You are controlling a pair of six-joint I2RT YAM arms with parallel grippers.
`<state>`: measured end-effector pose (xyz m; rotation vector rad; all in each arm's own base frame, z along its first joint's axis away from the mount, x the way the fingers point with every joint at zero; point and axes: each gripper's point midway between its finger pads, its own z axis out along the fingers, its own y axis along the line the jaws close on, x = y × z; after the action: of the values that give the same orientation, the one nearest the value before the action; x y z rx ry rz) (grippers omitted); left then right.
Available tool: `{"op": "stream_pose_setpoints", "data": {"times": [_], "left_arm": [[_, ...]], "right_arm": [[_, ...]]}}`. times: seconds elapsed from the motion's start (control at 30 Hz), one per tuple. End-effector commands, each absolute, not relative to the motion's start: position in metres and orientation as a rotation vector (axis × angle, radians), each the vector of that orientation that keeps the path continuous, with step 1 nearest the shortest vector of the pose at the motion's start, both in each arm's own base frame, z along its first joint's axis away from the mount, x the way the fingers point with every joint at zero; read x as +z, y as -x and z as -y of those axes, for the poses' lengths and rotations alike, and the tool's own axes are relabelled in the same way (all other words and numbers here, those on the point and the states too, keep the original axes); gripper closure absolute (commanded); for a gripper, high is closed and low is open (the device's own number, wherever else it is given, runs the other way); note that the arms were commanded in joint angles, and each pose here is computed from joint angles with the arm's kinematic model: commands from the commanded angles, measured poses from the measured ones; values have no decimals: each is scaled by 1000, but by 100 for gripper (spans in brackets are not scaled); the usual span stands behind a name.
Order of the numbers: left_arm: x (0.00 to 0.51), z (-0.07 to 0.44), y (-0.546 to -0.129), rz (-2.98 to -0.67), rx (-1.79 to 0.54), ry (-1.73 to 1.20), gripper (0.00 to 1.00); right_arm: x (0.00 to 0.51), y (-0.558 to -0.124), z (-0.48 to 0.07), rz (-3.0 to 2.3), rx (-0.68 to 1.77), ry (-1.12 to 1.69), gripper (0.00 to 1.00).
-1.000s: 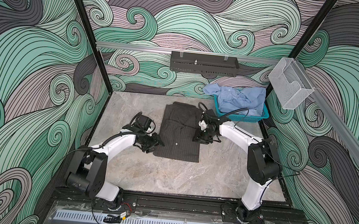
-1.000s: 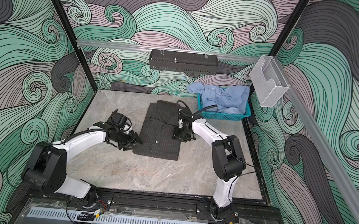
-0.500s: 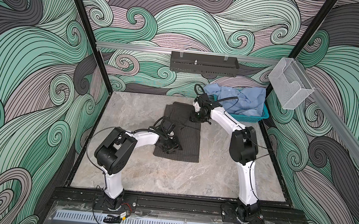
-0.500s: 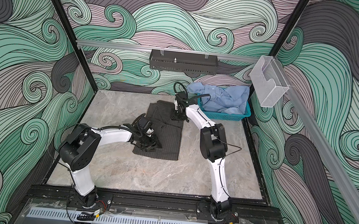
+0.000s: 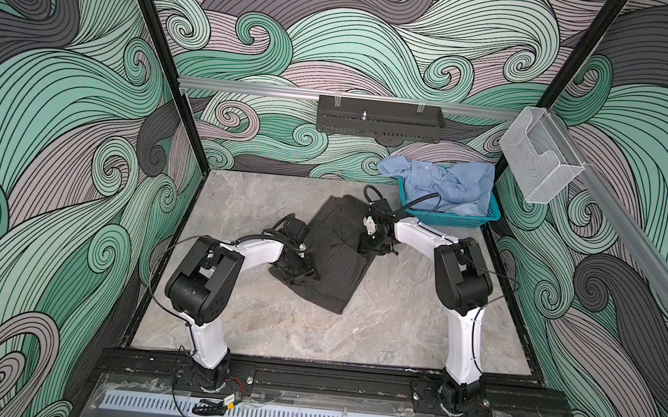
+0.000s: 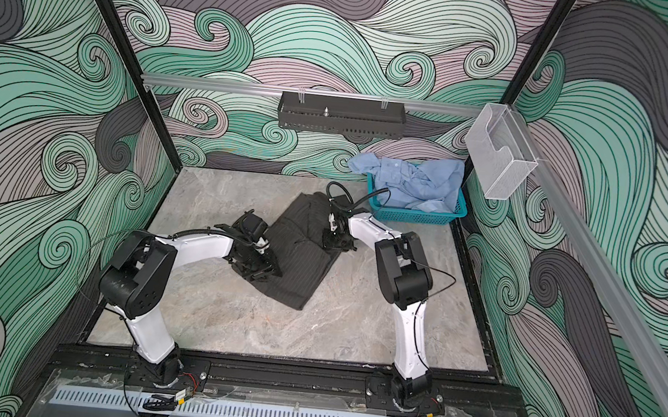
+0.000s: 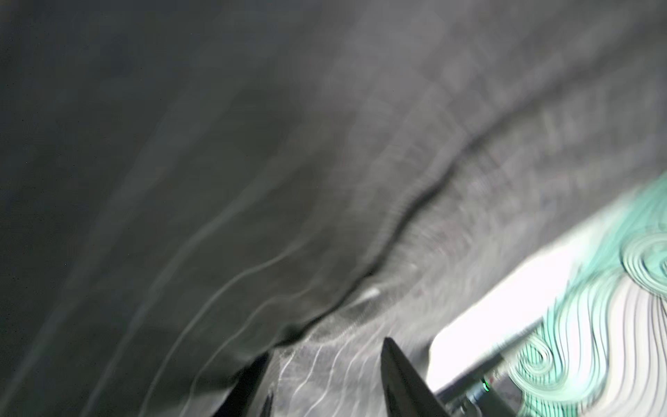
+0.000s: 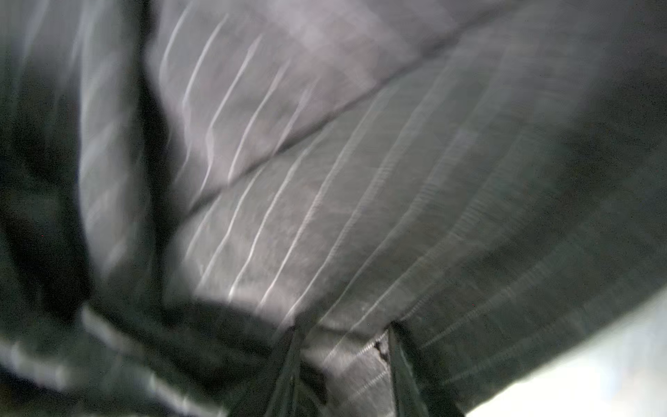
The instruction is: Fold and stack the long sleeve shirts
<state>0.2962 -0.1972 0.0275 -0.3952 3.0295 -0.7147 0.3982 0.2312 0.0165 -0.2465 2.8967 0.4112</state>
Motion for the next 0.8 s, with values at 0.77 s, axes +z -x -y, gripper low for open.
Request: {"op": "stream_pose_setpoints", "data": {"times": [0.77], "left_arm": [[55,147,-257,-2983,-699,463,40]], "right_arm": [[61,-317,-221,-2854,282,174,49]]}}
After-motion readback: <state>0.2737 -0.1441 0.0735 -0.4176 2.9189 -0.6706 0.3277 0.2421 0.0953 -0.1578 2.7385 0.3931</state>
